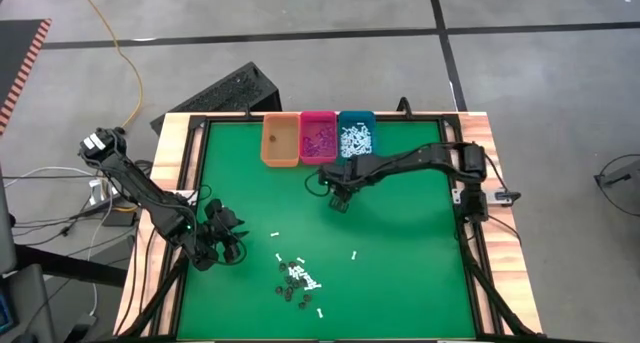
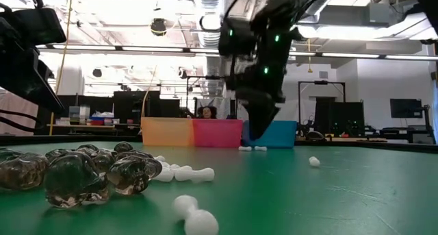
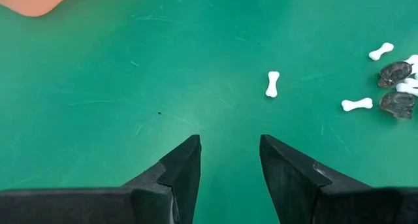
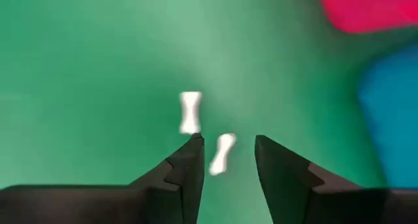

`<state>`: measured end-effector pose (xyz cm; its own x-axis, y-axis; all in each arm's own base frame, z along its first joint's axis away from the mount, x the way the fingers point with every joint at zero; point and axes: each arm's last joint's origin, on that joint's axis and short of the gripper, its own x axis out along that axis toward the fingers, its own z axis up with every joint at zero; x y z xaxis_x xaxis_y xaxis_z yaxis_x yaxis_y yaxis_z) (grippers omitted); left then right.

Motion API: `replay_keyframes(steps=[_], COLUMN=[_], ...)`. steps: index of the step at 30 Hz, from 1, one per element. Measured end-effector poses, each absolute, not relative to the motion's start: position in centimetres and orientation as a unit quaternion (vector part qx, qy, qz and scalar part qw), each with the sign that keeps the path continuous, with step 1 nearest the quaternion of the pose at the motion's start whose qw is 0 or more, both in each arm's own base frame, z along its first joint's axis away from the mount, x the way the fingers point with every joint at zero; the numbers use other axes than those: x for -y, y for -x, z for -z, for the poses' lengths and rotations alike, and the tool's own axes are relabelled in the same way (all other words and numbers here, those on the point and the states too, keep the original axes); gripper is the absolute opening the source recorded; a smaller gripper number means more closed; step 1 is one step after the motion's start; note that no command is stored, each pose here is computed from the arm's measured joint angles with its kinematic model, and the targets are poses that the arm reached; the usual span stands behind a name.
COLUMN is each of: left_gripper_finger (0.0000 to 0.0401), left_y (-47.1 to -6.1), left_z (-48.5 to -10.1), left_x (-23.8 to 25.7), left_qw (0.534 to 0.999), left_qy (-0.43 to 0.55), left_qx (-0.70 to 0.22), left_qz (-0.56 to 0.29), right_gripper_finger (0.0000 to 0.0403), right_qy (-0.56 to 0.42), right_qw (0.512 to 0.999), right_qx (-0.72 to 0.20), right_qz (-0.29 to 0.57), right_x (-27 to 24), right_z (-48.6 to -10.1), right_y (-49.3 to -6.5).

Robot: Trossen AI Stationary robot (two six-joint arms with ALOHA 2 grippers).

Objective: Sort Halloween decoration
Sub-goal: Put the white bone toy into the blue bin

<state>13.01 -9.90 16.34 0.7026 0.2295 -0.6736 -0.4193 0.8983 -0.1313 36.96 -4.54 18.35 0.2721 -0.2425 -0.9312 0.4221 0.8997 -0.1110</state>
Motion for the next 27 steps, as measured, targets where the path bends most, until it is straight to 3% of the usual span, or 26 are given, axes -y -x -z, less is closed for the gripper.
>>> replay_keyframes(steps=[11, 23, 27], left_gripper_finger=[0.0148, 0.0148, 0.0148], left_y=[-13.0, -13.0, -13.0], left_z=[-16.3, -16.3, -16.3], left_x=[10.0, 9.9, 9.9], left_qw=[0.909, 0.909, 0.909], left_qy=[0.144, 0.142, 0.143], left_qx=[-0.351, -0.351, -0.351], left_qz=[-0.172, -0.172, -0.172], right_gripper_finger=[0.0157, 0.0017, 0.0022], right_qy=[-0.114, -0.108, -0.107], right_qw=[0.763, 0.763, 0.762], right_qx=[-0.607, -0.608, -0.61], right_qz=[0.19, 0.189, 0.189], right_x=[6.7, 6.1, 6.0], right_z=[-15.3, -15.5, -15.5], right_y=[-37.2, -37.1, -37.1])
